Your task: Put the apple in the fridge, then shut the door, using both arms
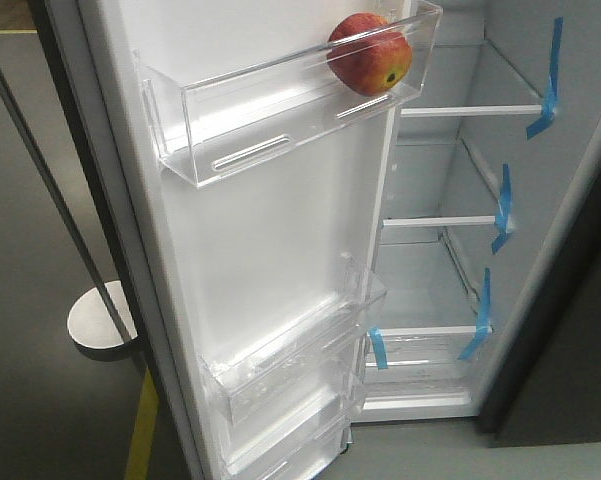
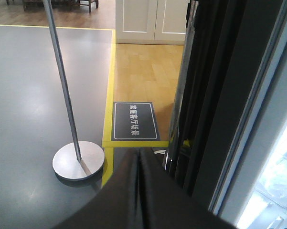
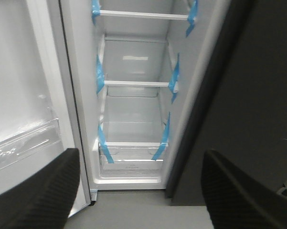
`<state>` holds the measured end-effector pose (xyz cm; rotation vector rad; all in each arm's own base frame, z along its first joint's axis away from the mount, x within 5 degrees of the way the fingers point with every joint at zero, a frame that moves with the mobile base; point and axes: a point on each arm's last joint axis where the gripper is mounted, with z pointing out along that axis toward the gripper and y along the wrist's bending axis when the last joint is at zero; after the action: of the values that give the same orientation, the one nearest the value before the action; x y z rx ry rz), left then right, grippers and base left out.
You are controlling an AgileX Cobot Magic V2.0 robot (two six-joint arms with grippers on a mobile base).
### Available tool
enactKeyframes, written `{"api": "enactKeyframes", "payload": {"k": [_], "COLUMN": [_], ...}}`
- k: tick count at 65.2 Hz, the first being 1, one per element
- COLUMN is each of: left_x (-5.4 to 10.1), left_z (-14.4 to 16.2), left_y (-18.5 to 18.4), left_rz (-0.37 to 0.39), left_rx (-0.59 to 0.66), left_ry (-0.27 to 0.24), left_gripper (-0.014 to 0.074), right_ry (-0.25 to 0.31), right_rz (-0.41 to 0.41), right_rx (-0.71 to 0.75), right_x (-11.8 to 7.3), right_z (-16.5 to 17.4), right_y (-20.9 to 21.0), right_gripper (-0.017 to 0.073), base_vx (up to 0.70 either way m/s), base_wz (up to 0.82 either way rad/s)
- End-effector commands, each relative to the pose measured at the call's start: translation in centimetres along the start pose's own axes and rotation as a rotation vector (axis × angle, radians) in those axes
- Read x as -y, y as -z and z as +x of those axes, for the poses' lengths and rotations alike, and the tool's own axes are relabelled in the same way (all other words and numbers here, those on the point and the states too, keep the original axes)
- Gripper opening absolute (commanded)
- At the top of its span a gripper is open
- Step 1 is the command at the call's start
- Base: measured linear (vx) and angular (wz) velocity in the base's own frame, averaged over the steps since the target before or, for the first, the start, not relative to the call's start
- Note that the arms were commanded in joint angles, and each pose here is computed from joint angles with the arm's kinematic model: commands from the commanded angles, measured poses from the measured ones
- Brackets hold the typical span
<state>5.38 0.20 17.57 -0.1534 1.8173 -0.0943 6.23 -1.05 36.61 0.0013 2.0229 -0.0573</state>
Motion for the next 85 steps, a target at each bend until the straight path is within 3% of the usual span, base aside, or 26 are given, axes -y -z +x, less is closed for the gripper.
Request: {"api": "enactKeyframes", "payload": {"k": [1, 14, 32, 39, 43, 46, 48, 60, 66, 71, 81, 85], "left_x": [0.1, 0.1, 0.1, 0.1, 0.3, 0.4, 0.4, 0.6, 0.9, 1.2, 2.0, 2.5], "left_z": [-0.1, -0.1, -0.1, -0.4, -0.9, -1.1, -1.2, -2.4, -4.3, -6.5, -12.2, -14.9], "left_y": [-0.1, -0.1, -0.1, -0.1, 0.0, 0.0, 0.1, 0.4, 1.2, 1.7, 0.9, -0.1], "left_rz": [0.018, 0.018, 0.018, 0.019, 0.039, 0.063, 0.070, 0.097, 0.109, 0.105, 0.059, 0.055], "left_rx": [0.065, 0.065, 0.065, 0.106, 0.153, 0.180, 0.190, 0.291, 0.346, 0.367, 0.257, 0.235], "left_ry": [0.008, 0.008, 0.008, -0.032, 0.017, 0.107, 0.136, 0.148, 0.139, 0.097, 0.037, 0.038], "left_gripper": [-0.0005, -0.0005, -0.0005, -0.0005, -0.0005, -0.0005, -0.0005, -0.0005, -0.0005, -0.0005, -0.0005, -0.0005], "right_ry": [0.007, -0.003, 0.019, 0.019, 0.019, 0.018, 0.018, 0.017, 0.017, 0.017, 0.017, 0.017], "right_rz": [0.037, 0.010, 0.040, 0.042, 0.042, 0.042, 0.042, 0.039, 0.039, 0.039, 0.039, 0.039], "right_rx": [0.080, 0.100, 0.085, 0.079, 0.079, 0.079, 0.079, 0.079, 0.079, 0.079, 0.080, 0.080], "right_x": [0.4, 0.1, 0.4, 0.4, 0.4, 0.4, 0.4, 0.4, 0.4, 0.4, 0.4, 0.4], "right_z": [-1.0, -1.2, -1.1, -1.0, -1.0, -1.0, -1.0, -1.0, -1.0, -1.0, -1.0, -1.0], "right_y": [0.3, 0.3, 0.3, 0.3, 0.3, 0.3, 0.3, 0.3, 0.3, 0.3, 0.3, 0.3], "right_gripper": [0.0507, 0.0507, 0.0507, 0.0507, 0.0507, 0.0507, 0.0507, 0.0507, 0.0507, 0.0507, 0.0507, 0.0507], "base_vx": [0.00, 0.00, 0.00, 0.00, 0.00, 0.00, 0.00, 0.00, 0.00, 0.00, 0.00, 0.00], "base_wz": [0.00, 0.00, 0.00, 0.00, 0.00, 0.00, 0.00, 0.00, 0.00, 0.00, 0.00, 0.00]}}
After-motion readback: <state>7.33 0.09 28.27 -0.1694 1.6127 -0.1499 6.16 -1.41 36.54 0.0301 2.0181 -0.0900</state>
